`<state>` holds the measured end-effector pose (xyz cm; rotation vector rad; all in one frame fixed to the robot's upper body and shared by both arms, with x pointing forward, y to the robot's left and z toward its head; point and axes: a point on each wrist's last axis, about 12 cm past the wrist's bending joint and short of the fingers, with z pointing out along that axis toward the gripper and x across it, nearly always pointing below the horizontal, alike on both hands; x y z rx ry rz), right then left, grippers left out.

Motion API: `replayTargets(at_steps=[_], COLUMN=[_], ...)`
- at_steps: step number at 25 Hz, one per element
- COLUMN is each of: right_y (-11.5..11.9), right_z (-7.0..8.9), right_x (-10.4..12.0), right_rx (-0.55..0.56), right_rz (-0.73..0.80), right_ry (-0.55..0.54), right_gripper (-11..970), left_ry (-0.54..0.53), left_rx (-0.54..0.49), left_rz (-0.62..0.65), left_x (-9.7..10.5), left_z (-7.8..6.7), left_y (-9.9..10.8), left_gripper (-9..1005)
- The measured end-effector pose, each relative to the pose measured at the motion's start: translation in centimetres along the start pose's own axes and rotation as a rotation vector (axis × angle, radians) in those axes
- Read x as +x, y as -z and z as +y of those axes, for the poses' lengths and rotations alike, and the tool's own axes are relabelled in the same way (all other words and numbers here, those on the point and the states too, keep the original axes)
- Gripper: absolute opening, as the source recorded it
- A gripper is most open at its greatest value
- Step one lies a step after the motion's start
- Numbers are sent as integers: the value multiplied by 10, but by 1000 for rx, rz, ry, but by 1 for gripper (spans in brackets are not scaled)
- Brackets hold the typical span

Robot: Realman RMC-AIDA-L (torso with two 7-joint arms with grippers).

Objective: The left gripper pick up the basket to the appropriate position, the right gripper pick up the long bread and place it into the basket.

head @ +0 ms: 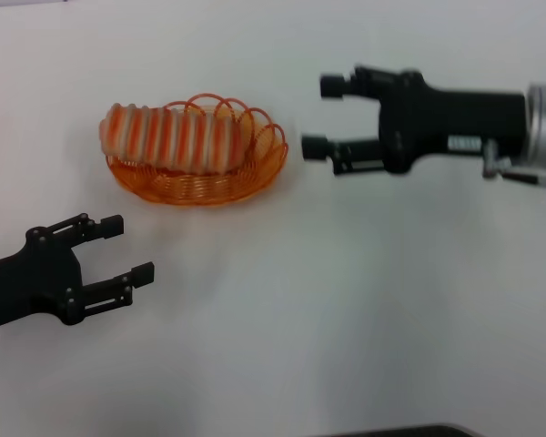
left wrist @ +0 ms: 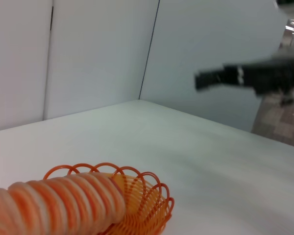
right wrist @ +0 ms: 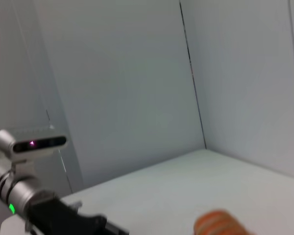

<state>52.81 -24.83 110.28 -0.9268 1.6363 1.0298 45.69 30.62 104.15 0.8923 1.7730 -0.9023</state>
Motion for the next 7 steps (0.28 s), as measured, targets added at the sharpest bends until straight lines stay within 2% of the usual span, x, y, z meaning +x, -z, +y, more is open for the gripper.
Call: replayTargets(at_steps=[7], right_y=[19], right_z=[19], right_x=[54], right_rx=[29], right_rz=[23], right_ry=[-33], right_gripper=[946], left_ry=[18], left_rx=[4], left_rz=[-10], left_x=[2], left_z=[-1], left_y=[-2], left_gripper=[781])
